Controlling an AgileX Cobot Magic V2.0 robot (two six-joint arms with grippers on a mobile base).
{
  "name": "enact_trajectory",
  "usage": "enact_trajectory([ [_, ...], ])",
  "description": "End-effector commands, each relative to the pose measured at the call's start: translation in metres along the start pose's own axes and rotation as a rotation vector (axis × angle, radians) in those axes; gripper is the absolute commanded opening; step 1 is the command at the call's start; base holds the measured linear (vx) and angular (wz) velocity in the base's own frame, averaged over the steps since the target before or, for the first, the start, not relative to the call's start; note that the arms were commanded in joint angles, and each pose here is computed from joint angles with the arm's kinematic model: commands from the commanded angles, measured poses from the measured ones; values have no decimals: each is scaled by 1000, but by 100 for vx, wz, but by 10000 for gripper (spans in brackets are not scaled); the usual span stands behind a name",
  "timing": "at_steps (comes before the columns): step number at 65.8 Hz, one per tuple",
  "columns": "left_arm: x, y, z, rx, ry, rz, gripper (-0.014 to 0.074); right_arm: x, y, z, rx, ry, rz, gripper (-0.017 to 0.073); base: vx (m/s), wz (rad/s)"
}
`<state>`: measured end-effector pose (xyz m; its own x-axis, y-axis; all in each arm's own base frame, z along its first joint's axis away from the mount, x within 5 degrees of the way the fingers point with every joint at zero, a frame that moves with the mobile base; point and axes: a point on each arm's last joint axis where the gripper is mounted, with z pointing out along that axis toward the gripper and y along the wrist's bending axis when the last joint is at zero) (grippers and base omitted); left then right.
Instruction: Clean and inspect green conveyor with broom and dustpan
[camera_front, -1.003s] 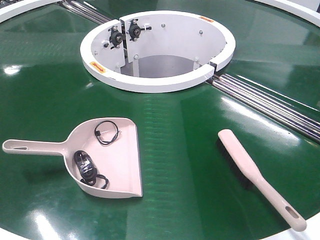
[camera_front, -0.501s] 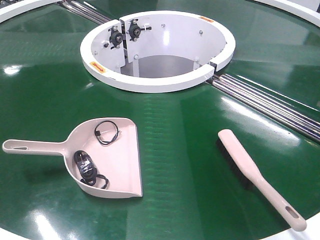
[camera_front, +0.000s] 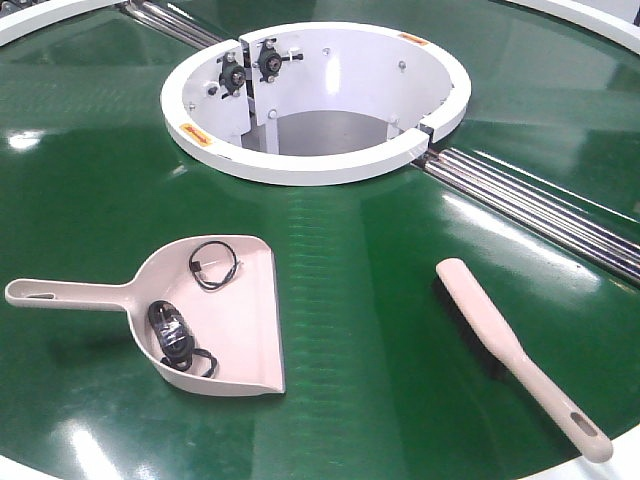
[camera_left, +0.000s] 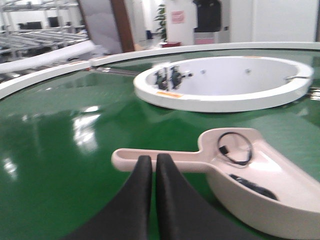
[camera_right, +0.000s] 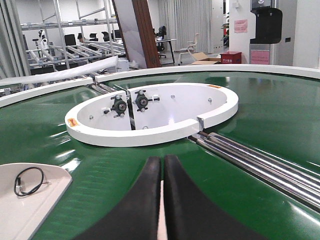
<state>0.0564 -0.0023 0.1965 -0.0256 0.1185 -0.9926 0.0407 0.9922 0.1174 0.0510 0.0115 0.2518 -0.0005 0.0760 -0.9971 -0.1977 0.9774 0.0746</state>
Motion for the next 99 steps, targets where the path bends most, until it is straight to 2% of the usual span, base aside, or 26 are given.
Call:
enact_trajectory([
  [1, -1, 3, -1, -55, -58, -48, -8, -15, 0, -1, 8, -87, -6, -8, 0, 0],
  [6, -1, 5, -1, -86, -62, -60, -8, -15, 0, -1, 8, -86, -6, -8, 0, 0],
  [15, -2, 5, -1, -86, -66, -57, -8, -15, 0, -1, 8, -86, -6, -8, 0, 0],
  [33, -4, 1, -1, -17, -94, -134, -8, -15, 0, -1, 8, -86, -6, -8, 0, 0],
  [99, -4, 1, -1, -6, -89, -140, -6, -15, 0, -1, 8, -85, -6, -8, 0, 0],
])
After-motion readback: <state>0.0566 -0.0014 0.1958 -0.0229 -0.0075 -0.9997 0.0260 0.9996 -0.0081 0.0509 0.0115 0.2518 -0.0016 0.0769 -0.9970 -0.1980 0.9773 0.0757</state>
